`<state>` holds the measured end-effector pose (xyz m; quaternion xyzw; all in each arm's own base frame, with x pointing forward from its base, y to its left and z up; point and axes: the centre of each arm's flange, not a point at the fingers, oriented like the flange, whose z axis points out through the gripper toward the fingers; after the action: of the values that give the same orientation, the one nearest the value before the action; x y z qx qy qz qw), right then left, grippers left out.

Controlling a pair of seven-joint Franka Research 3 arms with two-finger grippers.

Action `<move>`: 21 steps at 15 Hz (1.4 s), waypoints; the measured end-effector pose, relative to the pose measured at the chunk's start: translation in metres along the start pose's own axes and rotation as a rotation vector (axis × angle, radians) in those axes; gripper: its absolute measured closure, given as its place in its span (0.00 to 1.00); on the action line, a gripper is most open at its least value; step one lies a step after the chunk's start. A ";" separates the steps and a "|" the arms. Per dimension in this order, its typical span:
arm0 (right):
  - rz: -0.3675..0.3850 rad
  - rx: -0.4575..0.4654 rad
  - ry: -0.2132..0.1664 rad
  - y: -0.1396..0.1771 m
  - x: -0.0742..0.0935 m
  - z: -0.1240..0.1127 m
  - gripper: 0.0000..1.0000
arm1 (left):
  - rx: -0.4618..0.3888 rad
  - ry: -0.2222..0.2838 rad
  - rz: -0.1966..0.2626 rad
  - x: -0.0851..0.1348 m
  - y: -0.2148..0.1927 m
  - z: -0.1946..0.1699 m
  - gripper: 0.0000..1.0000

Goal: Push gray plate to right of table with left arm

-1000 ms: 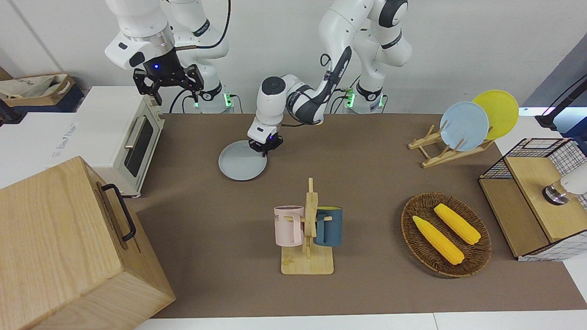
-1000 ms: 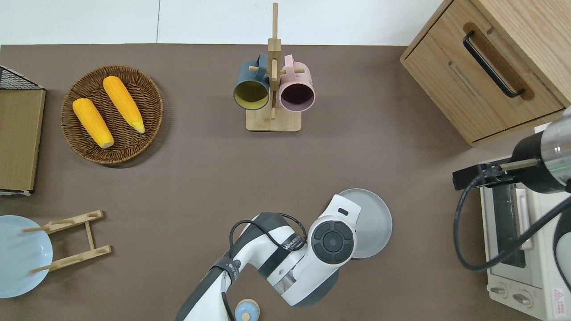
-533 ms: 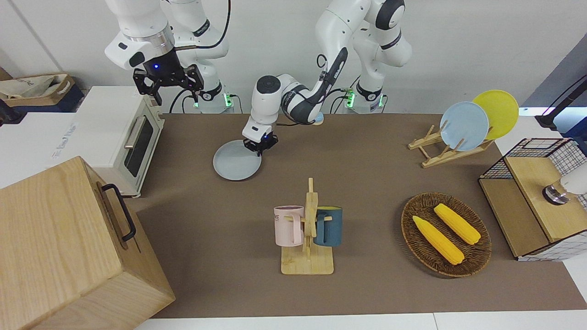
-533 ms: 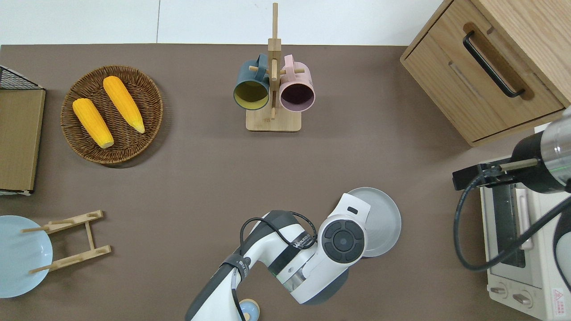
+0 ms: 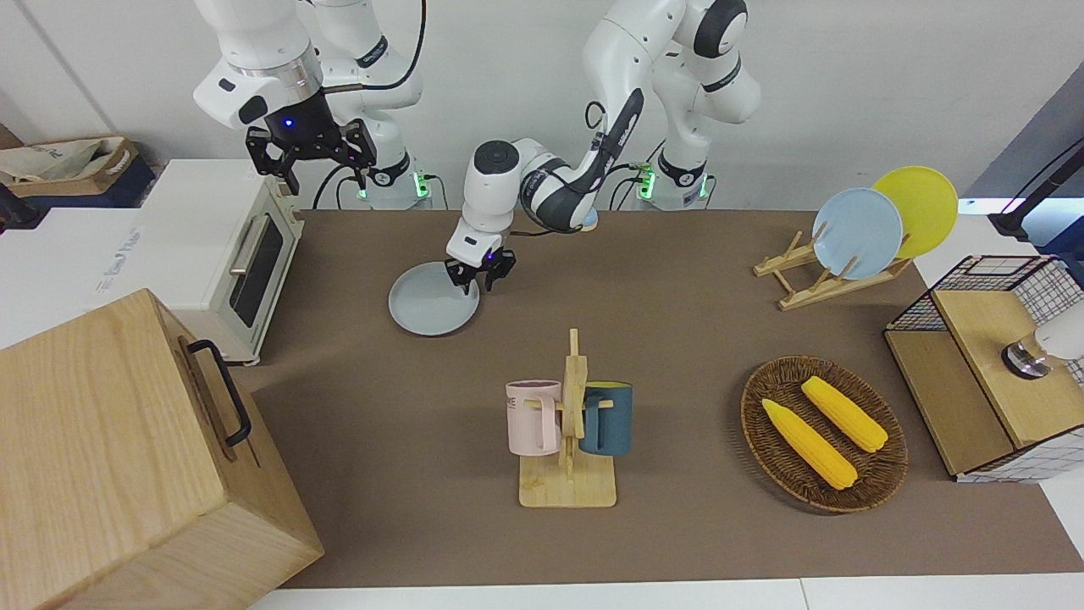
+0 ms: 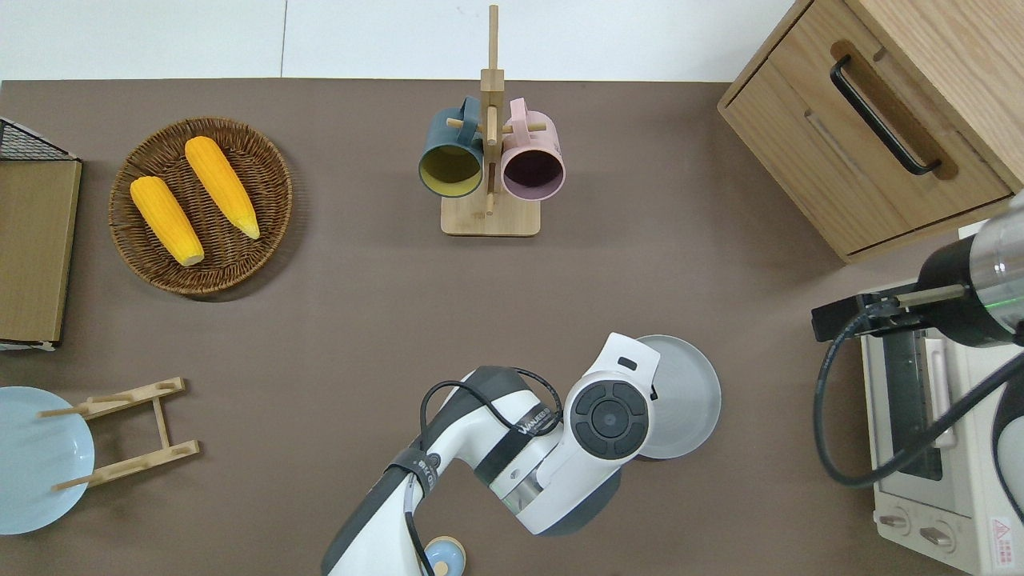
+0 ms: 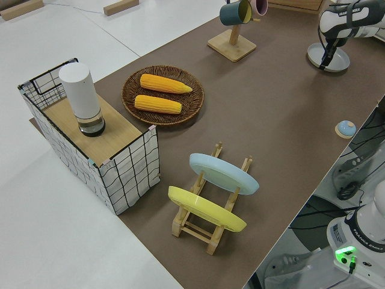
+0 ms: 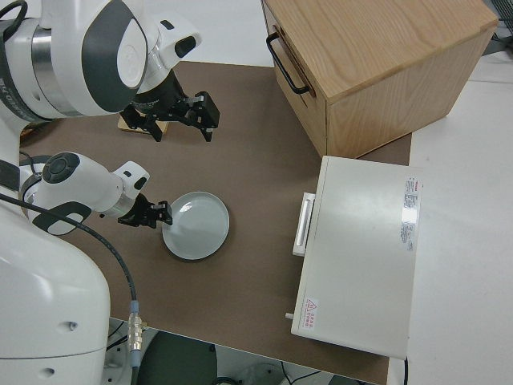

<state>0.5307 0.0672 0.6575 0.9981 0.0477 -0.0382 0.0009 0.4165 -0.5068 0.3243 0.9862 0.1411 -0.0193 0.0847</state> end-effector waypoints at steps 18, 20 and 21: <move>0.000 0.000 0.000 0.000 0.000 0.000 0.01 | 0.136 -0.105 0.231 0.144 -0.274 -0.230 0.00; 0.000 0.000 0.000 0.000 0.000 0.000 0.01 | 0.123 -0.112 0.253 0.160 -0.329 -0.270 0.00; 0.000 0.000 0.000 0.000 0.000 0.000 0.01 | 0.117 -0.106 0.256 0.166 -0.349 -0.288 0.00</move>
<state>0.5307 0.0673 0.6575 0.9981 0.0477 -0.0382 0.0009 0.4811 -0.0814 0.5413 0.9970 0.0079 -0.0684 0.0360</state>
